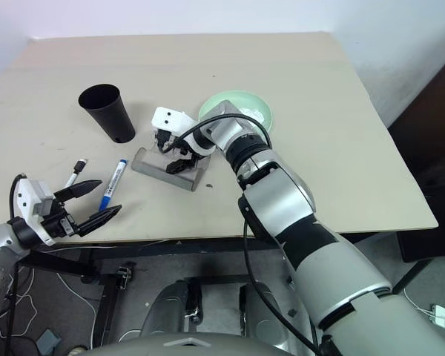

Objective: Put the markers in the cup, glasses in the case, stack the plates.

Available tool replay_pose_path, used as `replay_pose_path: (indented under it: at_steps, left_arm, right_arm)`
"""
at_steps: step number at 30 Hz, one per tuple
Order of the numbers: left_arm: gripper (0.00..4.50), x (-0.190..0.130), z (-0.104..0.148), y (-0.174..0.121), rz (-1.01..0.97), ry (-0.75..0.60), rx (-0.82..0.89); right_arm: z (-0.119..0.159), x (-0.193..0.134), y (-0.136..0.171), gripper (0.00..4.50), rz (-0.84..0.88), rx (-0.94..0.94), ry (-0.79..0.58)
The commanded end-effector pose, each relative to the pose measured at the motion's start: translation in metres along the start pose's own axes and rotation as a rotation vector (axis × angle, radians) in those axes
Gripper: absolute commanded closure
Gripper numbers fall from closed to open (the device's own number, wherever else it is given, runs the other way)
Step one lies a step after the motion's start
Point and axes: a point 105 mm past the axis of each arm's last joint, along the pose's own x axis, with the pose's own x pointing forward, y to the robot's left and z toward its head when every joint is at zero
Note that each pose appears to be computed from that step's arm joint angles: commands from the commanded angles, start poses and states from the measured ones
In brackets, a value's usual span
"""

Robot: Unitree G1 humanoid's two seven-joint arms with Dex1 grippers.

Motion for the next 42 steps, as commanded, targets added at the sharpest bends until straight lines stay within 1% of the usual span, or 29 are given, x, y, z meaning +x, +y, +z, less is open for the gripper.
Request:
replay_pose_path:
  at_steps: [1, 7, 9, 13, 16, 22, 27, 35, 42]
  left_arm:
    - [0.00, 0.000, 0.007, 0.002, -0.007, -0.010, 0.041]
    - [0.00, 0.002, 0.005, 0.004, -0.017, -0.008, 0.044]
    - [0.00, 0.003, 0.004, 0.004, -0.020, -0.008, 0.045]
    - [0.00, 0.004, 0.003, 0.004, -0.028, 0.000, 0.050]
    - [0.00, 0.007, 0.003, 0.005, -0.032, -0.001, 0.052]
    - [0.00, 0.010, 0.004, 0.005, -0.041, -0.003, 0.057]
    - [0.00, 0.011, 0.004, 0.006, -0.043, -0.003, 0.061]
    - [0.00, 0.008, 0.000, 0.008, -0.039, 0.002, 0.064]
    - [0.00, 0.006, -0.004, 0.005, -0.037, 0.005, 0.062]
  right_arm:
    - [0.023, -0.010, 0.000, 0.44, 0.021, -0.014, -0.056]
    - [0.024, -0.009, 0.003, 0.44, 0.042, 0.043, -0.069]
    - [0.021, -0.009, 0.000, 0.44, 0.014, 0.075, -0.071]
    - [0.015, -0.007, -0.006, 0.44, -0.043, 0.196, -0.072]
    - [0.012, -0.005, -0.005, 0.44, -0.052, 0.227, -0.063]
    - [0.018, -0.001, -0.004, 0.44, -0.063, 0.325, -0.116]
    - [0.024, 0.003, 0.000, 0.44, -0.046, 0.338, -0.138]
    - [0.027, 0.009, 0.018, 0.44, 0.096, 0.301, -0.123]
    - [0.023, 0.006, 0.027, 0.44, 0.192, 0.236, -0.098]
